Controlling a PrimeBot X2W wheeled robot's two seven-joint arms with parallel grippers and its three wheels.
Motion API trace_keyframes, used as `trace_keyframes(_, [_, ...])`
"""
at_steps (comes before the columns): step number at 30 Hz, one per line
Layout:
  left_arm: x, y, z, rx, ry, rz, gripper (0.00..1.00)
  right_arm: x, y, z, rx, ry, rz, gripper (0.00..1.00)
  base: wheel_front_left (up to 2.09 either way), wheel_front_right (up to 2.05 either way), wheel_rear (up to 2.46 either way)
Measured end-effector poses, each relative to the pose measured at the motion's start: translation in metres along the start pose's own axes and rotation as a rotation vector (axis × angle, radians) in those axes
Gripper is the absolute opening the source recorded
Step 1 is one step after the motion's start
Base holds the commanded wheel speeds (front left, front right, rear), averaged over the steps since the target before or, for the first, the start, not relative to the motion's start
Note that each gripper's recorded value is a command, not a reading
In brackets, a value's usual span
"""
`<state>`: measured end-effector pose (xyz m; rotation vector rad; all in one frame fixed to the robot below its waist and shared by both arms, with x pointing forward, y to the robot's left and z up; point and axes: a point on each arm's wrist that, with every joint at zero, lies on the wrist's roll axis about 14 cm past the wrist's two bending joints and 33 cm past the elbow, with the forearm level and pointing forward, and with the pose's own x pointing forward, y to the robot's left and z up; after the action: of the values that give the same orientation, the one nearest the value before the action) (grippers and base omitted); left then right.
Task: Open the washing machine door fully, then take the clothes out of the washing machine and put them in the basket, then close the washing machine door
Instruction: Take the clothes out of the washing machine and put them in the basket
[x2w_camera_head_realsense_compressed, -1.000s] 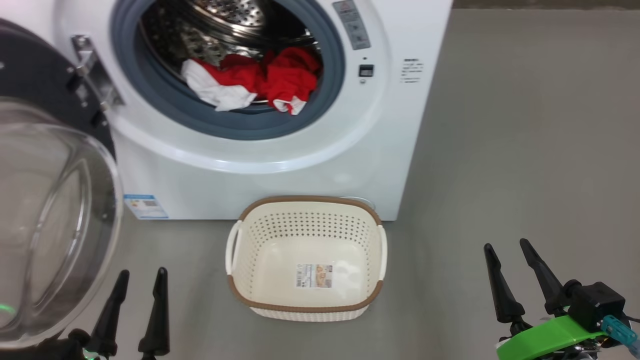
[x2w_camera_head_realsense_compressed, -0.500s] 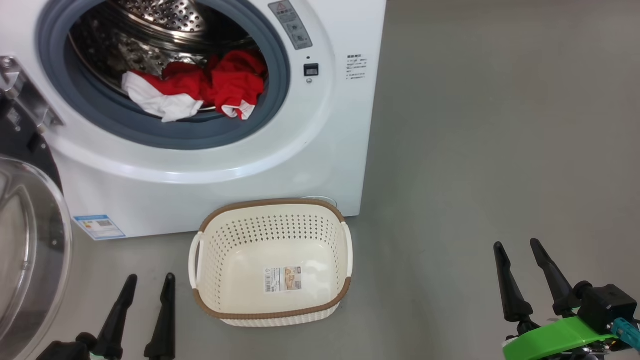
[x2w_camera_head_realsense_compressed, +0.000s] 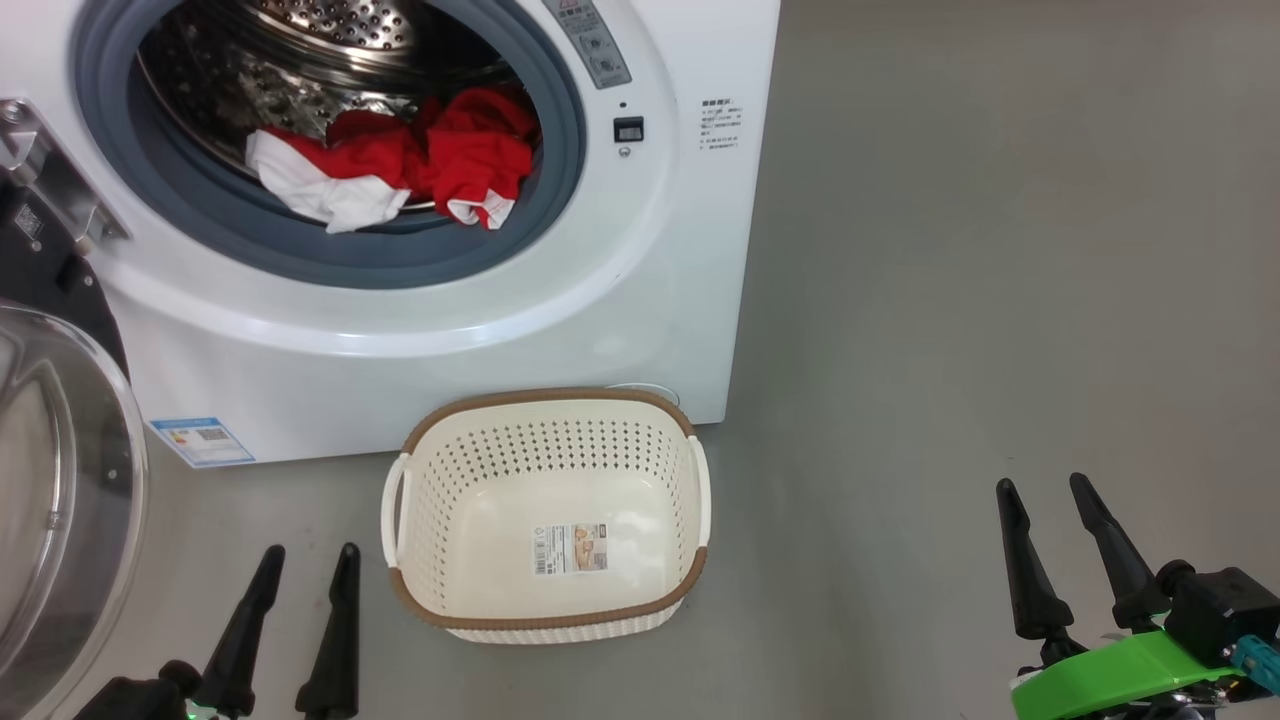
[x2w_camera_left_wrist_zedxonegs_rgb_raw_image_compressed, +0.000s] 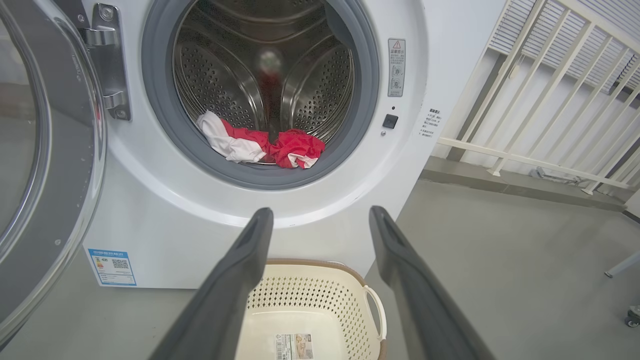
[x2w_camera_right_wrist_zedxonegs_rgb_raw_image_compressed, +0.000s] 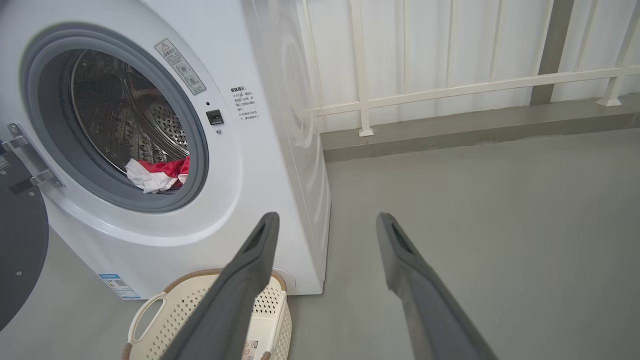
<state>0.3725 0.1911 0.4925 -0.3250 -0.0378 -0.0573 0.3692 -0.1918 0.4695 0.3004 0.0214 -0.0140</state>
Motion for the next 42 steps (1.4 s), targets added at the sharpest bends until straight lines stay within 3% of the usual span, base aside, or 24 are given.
trace_keyframes(22, [0.006,-0.004,0.001,-0.012,-0.004,-0.014,1.0,0.004,0.006,-0.006,0.004,0.018,0.017,1.0,1.04,-1.04,0.0])
trace_keyframes(37, [0.006,-0.004,-0.022,-0.025,0.065,-0.012,1.0,0.004,0.009,-0.012,0.006,0.035,0.024,1.0,0.07,-0.07,0.0])
trace_keyframes(42, [0.034,-0.017,-0.026,-0.032,0.075,-0.06,1.0,0.008,0.007,-0.02,0.007,0.058,0.016,1.0,0.0,0.0,0.0])
